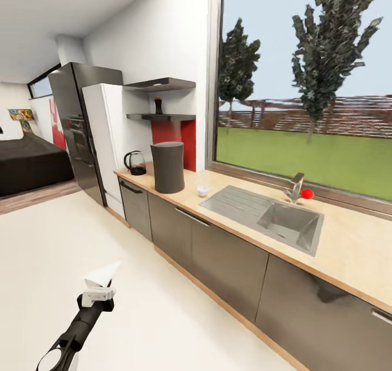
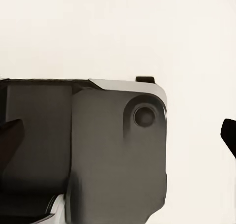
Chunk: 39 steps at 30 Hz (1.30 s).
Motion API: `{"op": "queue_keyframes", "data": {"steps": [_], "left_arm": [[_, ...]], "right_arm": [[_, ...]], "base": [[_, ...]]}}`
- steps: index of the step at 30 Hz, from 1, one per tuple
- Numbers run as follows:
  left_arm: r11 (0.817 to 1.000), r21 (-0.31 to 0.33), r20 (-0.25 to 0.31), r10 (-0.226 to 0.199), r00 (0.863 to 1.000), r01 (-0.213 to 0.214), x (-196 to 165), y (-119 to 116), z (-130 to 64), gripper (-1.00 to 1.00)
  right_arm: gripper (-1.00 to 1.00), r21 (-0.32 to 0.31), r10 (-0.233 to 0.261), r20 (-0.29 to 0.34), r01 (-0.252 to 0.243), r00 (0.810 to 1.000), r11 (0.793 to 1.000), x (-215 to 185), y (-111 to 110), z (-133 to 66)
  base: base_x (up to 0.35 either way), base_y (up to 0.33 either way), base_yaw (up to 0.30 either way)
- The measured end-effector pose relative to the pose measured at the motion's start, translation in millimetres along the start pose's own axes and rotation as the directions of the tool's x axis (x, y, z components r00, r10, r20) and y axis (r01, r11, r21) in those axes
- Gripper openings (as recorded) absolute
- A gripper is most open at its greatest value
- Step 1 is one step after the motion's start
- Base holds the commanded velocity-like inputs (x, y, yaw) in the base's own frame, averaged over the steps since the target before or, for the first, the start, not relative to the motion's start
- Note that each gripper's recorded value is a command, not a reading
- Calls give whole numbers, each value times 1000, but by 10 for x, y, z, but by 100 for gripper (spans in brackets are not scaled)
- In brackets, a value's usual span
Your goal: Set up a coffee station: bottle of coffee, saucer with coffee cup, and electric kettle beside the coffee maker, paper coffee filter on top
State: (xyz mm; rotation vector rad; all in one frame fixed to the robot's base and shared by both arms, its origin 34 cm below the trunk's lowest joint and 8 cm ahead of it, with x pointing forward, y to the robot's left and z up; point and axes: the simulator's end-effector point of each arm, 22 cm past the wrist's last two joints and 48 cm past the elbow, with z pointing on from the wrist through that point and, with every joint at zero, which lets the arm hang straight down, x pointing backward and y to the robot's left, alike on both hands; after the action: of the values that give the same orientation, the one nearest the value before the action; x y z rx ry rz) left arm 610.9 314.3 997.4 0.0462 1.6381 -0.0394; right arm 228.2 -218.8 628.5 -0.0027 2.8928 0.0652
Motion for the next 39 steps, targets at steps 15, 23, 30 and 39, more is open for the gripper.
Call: {"op": "queue_keyframes", "data": {"steps": [15, 23, 30, 39], "left_arm": [[1000, 3, -1, 0, 1000, 0, 2, -11, 2, -100], [1000, 3, -1, -1, 1000, 1, 1, -12, 2, -100], [1000, 2, -1, -1, 1000, 1, 1, -11, 2, -100], [1000, 1, -1, -1, 1000, 1, 0, -4, 1, -100]], "right_arm": [[100, 0, 0, -1, 0, 1000, 1000, 8, 0, -1], [100, 0, 0, -1, 0, 1000, 1000, 6, 0, 0], [100, 0, 0, -2, 0, 1000, 1000, 9, 0, -1], [100, -1, -2, -2, 2, 1000, 1000, 6, 2, 0]], "base": [[337, 0, 278], [337, 0, 278], [338, 0, 278], [338, 84, 278]]}}
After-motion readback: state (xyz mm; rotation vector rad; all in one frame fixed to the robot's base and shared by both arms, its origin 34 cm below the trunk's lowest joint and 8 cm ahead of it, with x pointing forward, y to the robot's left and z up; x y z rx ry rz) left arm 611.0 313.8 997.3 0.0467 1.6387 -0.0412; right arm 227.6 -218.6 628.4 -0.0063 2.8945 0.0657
